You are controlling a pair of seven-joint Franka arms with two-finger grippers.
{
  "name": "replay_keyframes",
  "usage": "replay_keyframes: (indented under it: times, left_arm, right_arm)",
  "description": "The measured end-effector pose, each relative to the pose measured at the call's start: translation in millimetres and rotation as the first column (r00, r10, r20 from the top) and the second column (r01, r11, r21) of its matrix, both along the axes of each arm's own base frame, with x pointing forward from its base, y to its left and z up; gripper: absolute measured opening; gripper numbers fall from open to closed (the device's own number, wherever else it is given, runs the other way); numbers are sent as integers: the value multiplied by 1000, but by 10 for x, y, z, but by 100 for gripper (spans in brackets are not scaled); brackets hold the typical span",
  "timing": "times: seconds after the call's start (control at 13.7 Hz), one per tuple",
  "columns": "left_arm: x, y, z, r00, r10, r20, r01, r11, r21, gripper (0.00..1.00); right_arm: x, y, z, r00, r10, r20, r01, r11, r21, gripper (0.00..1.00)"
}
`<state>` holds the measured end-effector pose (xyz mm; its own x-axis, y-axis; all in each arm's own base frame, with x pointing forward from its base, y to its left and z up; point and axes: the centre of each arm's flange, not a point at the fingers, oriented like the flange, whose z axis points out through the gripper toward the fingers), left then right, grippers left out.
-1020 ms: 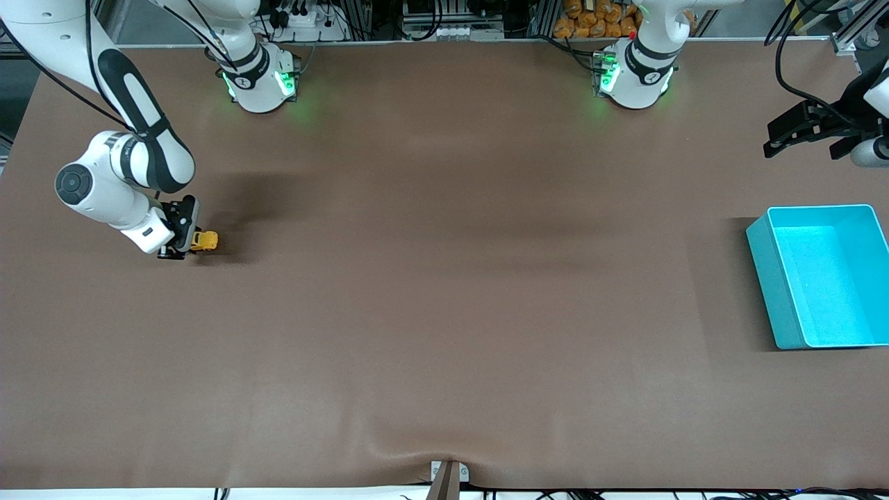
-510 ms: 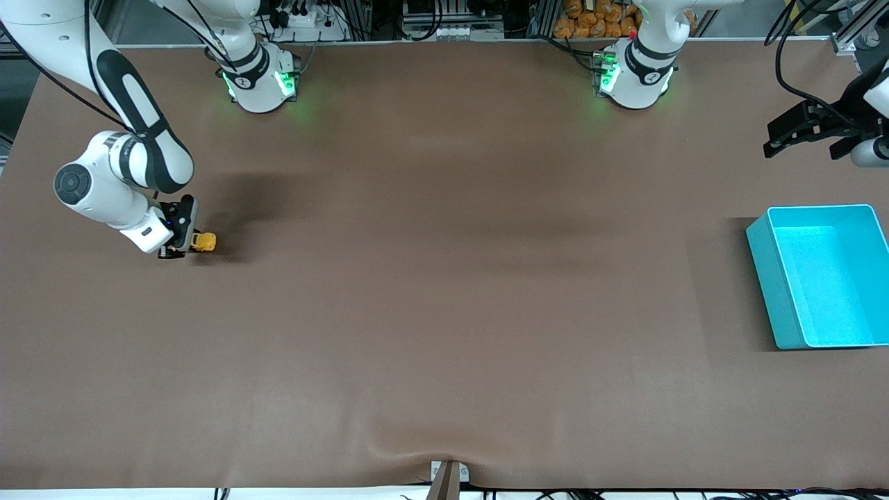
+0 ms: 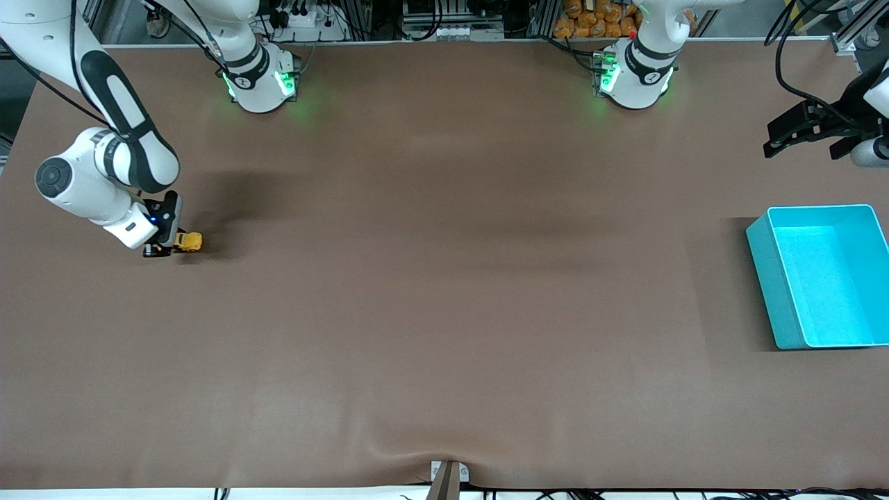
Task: Wind and store yellow beetle car
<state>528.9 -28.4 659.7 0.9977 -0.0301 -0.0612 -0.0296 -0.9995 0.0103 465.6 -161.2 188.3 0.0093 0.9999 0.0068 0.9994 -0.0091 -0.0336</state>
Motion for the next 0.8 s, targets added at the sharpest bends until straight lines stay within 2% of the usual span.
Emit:
replay_keyframes:
  times: [0.8]
  left_arm:
    - [0,2,0,1000,0,0,0,1000,0,100]
  right_arm:
    - [-64,-390,-1,1000,1,21,-1,1000,-5,45]
